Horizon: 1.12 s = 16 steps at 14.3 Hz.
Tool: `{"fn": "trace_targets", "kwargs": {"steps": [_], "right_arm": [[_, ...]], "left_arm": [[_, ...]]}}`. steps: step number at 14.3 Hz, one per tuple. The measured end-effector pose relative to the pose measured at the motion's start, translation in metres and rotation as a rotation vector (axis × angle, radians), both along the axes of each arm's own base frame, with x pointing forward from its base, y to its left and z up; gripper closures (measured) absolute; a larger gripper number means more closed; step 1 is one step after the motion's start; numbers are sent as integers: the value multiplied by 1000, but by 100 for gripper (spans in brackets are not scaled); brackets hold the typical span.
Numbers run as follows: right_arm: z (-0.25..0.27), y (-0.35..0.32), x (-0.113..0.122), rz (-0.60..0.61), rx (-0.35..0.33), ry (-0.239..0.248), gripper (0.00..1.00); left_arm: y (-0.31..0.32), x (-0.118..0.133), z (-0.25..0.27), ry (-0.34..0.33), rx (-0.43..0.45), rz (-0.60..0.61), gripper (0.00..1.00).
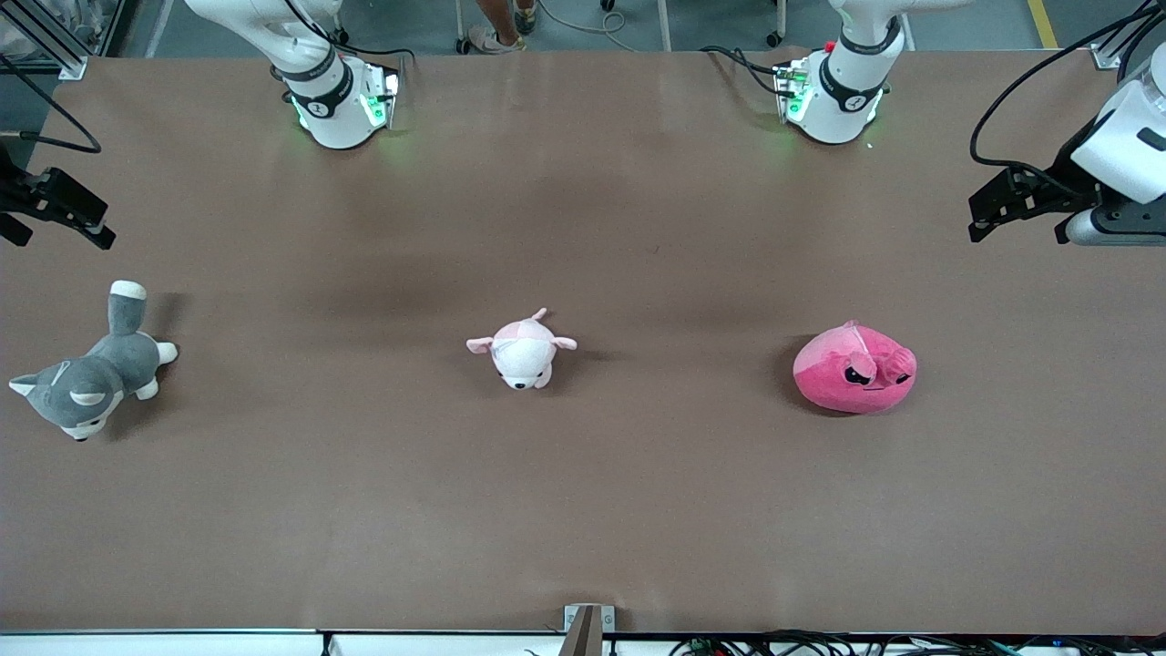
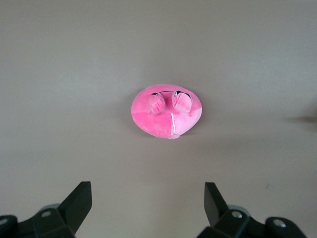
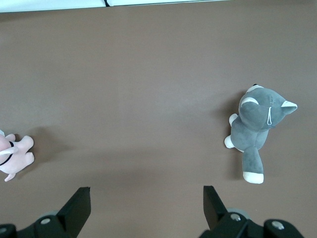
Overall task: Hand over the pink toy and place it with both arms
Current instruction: 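Move the left gripper down toward the large pink plush toy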
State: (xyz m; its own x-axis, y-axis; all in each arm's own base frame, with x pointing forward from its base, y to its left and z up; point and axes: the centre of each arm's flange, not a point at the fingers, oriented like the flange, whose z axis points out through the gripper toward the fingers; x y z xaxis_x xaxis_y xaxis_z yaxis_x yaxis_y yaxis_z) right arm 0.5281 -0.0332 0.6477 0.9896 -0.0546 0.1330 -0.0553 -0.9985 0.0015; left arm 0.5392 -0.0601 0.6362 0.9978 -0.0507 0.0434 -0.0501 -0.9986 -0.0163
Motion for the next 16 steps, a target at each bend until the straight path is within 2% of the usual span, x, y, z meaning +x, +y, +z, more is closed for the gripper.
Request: {"fn": "trace_targets", "kwargs": {"steps": [4, 7, 11, 14, 16], "right_arm": [[0, 0, 0, 0, 0, 0, 0], [0, 0, 0, 0, 0, 0, 0], [1, -1, 0, -2, 0, -3, 0], [1, -2, 0, -3, 0, -1, 0], [1, -2, 0, -4, 0, 0, 0]], "left_arm": [[2, 1, 0, 0, 0, 4, 0], [6, 12, -17, 30, -1, 11, 0], [23, 52, -72, 92, -10, 42, 0], [37, 83, -128, 102, -21, 84, 0], [35, 94, -159, 101, -26, 133, 0]]}}
